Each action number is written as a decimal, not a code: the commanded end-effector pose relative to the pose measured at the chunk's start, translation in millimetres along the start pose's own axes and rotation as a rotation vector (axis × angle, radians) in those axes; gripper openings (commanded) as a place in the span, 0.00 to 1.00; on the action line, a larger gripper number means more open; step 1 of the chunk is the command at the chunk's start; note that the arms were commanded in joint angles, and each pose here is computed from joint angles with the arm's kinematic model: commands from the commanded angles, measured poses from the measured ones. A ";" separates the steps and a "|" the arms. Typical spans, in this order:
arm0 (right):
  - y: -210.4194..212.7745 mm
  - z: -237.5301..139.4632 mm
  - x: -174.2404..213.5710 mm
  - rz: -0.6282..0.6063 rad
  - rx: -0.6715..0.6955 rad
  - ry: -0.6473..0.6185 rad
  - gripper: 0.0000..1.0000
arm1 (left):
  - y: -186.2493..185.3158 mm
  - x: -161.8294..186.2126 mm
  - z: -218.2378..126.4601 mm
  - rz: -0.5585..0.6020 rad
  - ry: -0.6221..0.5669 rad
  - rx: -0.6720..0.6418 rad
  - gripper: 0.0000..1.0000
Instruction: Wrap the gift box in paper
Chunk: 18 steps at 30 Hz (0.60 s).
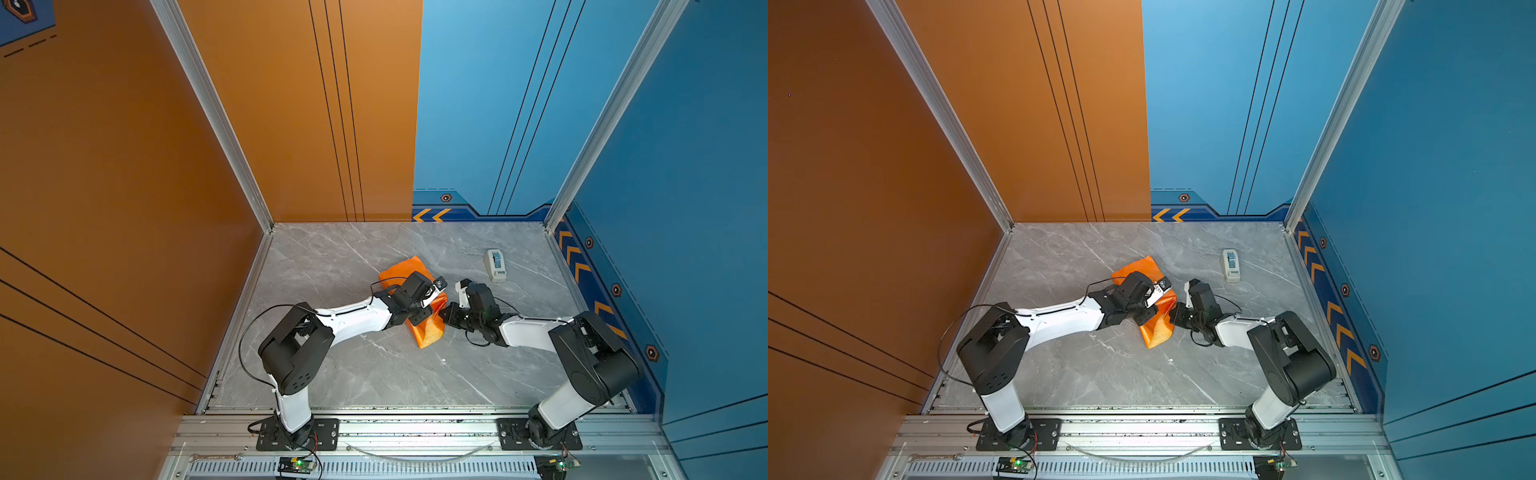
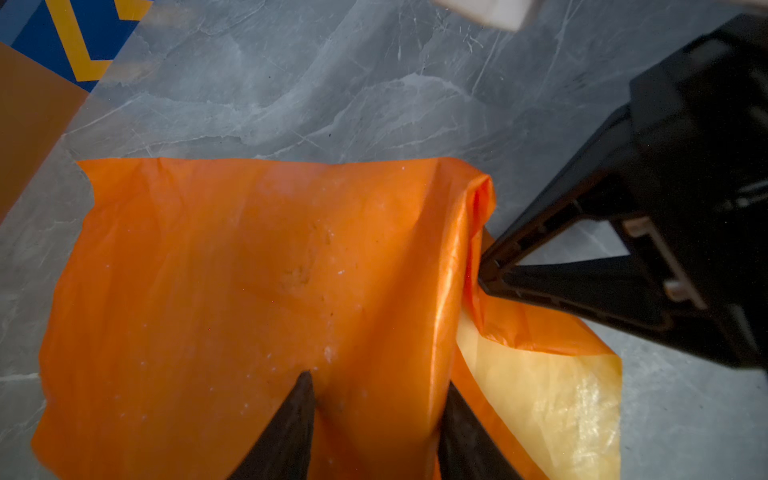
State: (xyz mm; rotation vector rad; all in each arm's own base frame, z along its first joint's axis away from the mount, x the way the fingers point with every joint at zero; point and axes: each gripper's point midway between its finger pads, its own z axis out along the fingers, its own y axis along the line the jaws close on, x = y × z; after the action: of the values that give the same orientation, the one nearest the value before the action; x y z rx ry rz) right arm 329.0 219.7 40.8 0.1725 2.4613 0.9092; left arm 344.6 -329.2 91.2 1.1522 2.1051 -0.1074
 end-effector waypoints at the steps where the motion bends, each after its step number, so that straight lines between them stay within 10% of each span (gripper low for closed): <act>1: -3.5 6.8 -0.5 -0.018 0.013 -0.027 0.05 | -10.8 26.2 4.8 -0.014 0.073 0.055 0.46; 18: -32.3 25.5 23.6 0.007 0.119 0.025 0.06 | -10.5 27.7 4.3 -0.015 0.075 0.053 0.46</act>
State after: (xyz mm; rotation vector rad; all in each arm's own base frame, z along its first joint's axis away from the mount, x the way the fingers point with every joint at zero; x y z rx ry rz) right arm 333.1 229.6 21.5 0.1605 2.4558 0.8784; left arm 344.6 -329.6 91.4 1.1514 2.1033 -0.1094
